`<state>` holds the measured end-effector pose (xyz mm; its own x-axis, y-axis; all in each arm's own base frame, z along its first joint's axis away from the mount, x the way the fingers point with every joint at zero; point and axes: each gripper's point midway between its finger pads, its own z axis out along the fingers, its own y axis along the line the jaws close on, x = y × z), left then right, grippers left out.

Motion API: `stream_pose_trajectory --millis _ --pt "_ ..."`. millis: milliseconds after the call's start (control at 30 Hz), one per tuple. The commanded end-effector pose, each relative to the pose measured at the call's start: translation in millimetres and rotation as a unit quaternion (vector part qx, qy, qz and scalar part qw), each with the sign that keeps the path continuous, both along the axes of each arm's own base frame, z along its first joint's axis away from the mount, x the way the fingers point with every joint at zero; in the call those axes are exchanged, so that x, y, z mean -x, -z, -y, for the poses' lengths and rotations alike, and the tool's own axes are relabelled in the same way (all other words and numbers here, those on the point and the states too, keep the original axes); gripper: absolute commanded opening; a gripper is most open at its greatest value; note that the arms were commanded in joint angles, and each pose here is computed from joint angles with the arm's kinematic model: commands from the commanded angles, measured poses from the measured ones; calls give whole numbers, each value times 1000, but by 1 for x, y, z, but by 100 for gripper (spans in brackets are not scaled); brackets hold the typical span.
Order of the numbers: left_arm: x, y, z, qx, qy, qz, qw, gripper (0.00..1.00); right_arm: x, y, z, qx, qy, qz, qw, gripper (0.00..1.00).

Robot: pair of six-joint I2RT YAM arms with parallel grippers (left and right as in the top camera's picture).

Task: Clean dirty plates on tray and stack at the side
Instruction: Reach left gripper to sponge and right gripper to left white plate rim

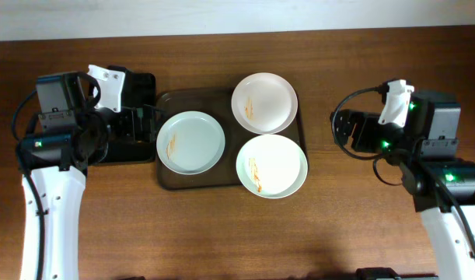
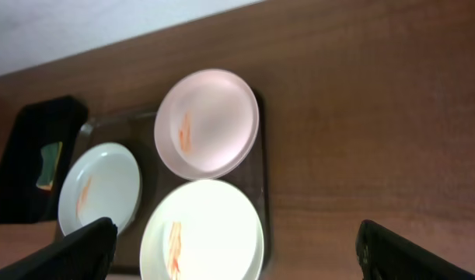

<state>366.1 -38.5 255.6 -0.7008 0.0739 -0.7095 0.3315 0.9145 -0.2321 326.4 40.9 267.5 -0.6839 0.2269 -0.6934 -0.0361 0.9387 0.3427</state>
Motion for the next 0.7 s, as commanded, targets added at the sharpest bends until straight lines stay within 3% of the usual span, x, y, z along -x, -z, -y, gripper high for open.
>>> stream_pose_trajectory --millis 0,167,300,500,567,667 --pt "0 -14 8 24 18 13 999 99 -12 -6 -13 -20 -32 12 999 98" --pt "0 -13 8 23 18 12 1000 99 -29 19 -36 -52 -66 -26 996 98" --pt "-4 1 -16 -31 -33 -7 999 99 -51 41 -86 -81 -99 -45 991 100" --pt "-27 39 -56 -45 -102 -62 992 99 -82 69 -163 -88 -158 -81 980 100" --pt "-33 42 -68 -44 -116 -68 990 99 -93 83 -178 -75 -155 -103 980 96" --pt "-33 42 -88 -48 -154 -72 984 99 -101 121 -203 -60 -142 -139 978 82"
